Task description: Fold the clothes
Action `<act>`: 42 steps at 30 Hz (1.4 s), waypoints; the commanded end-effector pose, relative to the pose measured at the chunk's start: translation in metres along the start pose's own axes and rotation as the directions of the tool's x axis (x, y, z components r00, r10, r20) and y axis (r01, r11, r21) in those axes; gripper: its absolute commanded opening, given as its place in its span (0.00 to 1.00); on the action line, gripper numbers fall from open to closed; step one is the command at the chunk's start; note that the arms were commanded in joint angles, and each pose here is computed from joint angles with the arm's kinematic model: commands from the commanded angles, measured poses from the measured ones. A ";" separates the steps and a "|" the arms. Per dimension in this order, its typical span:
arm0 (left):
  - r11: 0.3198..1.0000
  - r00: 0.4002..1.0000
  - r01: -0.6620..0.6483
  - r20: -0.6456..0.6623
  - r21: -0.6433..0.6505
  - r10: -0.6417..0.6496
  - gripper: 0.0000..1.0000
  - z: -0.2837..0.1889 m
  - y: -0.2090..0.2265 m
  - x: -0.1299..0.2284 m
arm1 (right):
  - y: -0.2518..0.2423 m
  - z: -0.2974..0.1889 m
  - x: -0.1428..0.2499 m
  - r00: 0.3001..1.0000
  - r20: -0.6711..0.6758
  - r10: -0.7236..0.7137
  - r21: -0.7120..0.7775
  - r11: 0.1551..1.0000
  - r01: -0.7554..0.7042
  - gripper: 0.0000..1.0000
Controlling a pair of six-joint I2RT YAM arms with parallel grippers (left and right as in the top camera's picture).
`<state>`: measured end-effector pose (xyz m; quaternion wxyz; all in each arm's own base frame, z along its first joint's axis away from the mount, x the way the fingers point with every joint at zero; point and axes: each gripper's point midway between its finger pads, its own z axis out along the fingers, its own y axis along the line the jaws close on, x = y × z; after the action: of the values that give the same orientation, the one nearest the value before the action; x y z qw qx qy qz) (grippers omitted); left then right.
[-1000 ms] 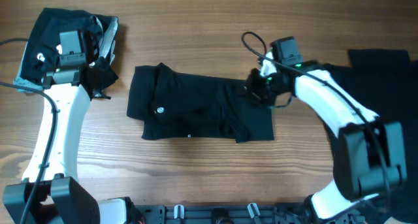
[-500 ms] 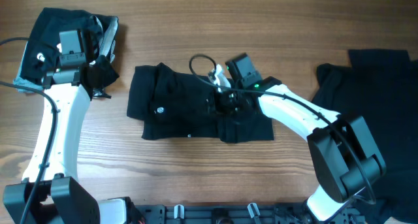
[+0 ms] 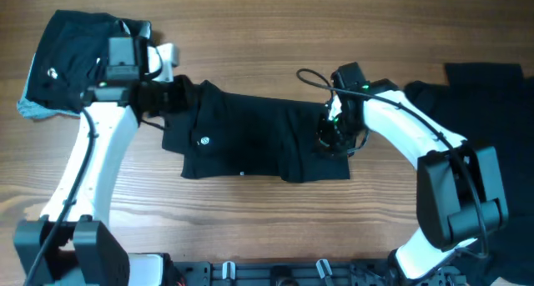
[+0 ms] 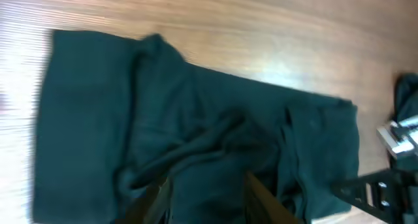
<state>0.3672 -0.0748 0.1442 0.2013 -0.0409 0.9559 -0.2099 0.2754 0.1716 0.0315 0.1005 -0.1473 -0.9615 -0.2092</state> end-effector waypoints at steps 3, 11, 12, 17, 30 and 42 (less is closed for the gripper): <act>0.997 0.998 -0.063 -0.007 0.049 0.063 0.35 0.006 -0.017 -0.001 | 0.069 0.051 0.031 0.986 -0.085 -0.146 -0.185 0.974 0.129 0.04; 0.997 0.998 -0.063 -0.013 0.050 0.063 0.41 0.007 -0.018 0.000 | 0.118 -0.004 -0.020 0.936 0.179 -0.304 -0.314 0.884 0.347 0.04; 0.995 0.997 -0.076 -0.018 0.062 0.077 0.45 0.008 -0.025 0.003 | 0.103 -0.021 -0.031 0.934 0.205 -0.291 -0.263 0.903 0.339 0.05; 0.953 0.958 -0.275 -0.043 0.131 0.282 0.54 0.033 -0.071 0.020 | 0.006 -0.052 -0.059 0.966 0.212 -0.150 -0.035 0.986 0.161 0.15; 0.832 0.888 -0.381 -0.091 0.404 0.451 0.56 0.168 -0.135 0.067 | -0.035 -0.033 -0.058 0.981 0.164 -0.109 0.041 0.994 0.103 0.04; 0.926 0.930 -0.333 -0.099 0.180 0.354 0.07 0.187 -0.101 0.050 | -0.046 -0.009 -0.065 0.988 0.123 -0.096 0.066 0.994 0.089 0.05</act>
<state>0.3775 -0.2645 0.0118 0.1608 0.1981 0.9286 -0.2693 0.3281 0.1149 0.0178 0.0227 -0.1216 -0.9740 -0.1898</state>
